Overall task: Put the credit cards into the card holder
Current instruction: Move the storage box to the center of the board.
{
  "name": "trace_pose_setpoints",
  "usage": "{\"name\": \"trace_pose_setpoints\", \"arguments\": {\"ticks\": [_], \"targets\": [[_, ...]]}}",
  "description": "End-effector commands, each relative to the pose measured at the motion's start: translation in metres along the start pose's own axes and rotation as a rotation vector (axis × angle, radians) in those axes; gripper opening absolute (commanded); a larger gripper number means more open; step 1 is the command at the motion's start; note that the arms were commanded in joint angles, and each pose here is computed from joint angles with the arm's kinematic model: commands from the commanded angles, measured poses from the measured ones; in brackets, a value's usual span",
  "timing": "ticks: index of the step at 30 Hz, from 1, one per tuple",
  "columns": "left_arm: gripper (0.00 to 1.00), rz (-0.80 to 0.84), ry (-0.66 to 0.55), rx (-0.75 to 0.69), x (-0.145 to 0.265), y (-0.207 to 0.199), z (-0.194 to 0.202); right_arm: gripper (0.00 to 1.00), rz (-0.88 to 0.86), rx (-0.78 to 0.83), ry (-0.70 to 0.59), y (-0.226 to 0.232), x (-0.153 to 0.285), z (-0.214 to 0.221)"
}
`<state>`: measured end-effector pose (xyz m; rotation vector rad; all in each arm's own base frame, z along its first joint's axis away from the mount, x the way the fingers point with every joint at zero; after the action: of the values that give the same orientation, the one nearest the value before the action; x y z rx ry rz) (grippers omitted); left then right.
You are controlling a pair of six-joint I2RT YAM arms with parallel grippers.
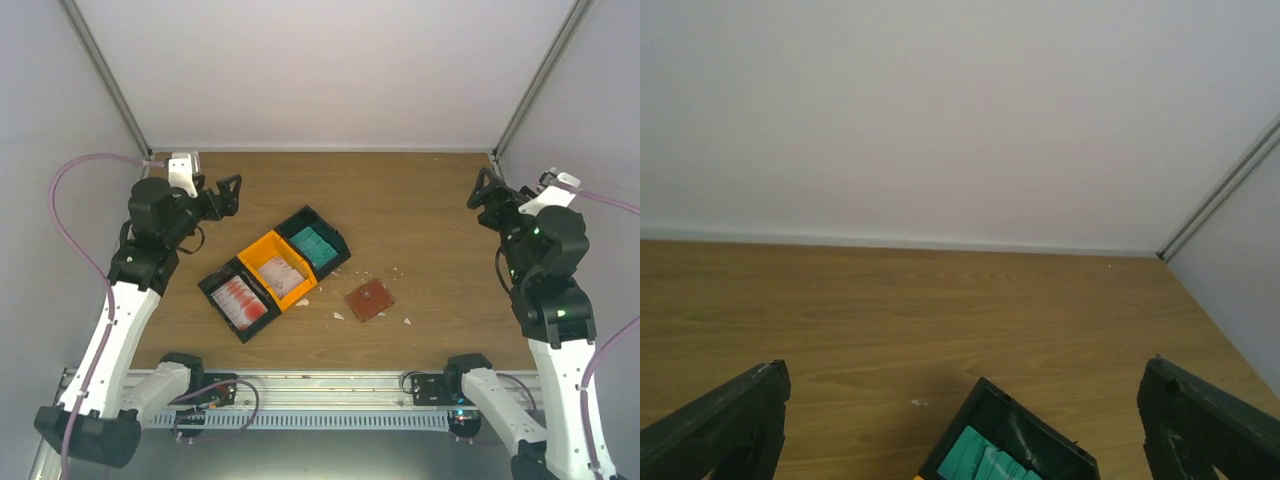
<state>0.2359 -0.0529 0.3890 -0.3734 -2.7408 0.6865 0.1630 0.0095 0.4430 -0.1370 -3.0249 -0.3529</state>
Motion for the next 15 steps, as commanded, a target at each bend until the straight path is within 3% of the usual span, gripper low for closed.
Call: {"name": "trace_pose_setpoints", "arguments": {"ticks": [1,7,15], "targets": [[0.96,0.142,-0.040,0.039,-0.001,-0.003,-0.020,0.96,-0.069,-0.010,-0.008,-0.003,-0.009,0.000],[0.98,0.252,0.039,0.164,-0.017,0.010,-0.009,0.99,-0.188,0.013,0.141,-0.005,-0.043,0.033],[0.99,0.506,0.204,0.236,-0.055,0.014,0.029,0.99,-0.354,-0.006,0.460,-0.008,-0.103,0.134]]}}
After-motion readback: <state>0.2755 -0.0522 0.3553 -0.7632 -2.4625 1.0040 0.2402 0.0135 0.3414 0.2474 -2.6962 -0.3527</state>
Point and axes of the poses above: each gripper's point midway between its finger pads, its own x axis back along the fingers, its own y axis along the line the jaws close on, z = x × y, the point moved 10 cm from there along x, back along the fingers, and after that the axes turned 12 degrees about x, right-handed, at the moved point
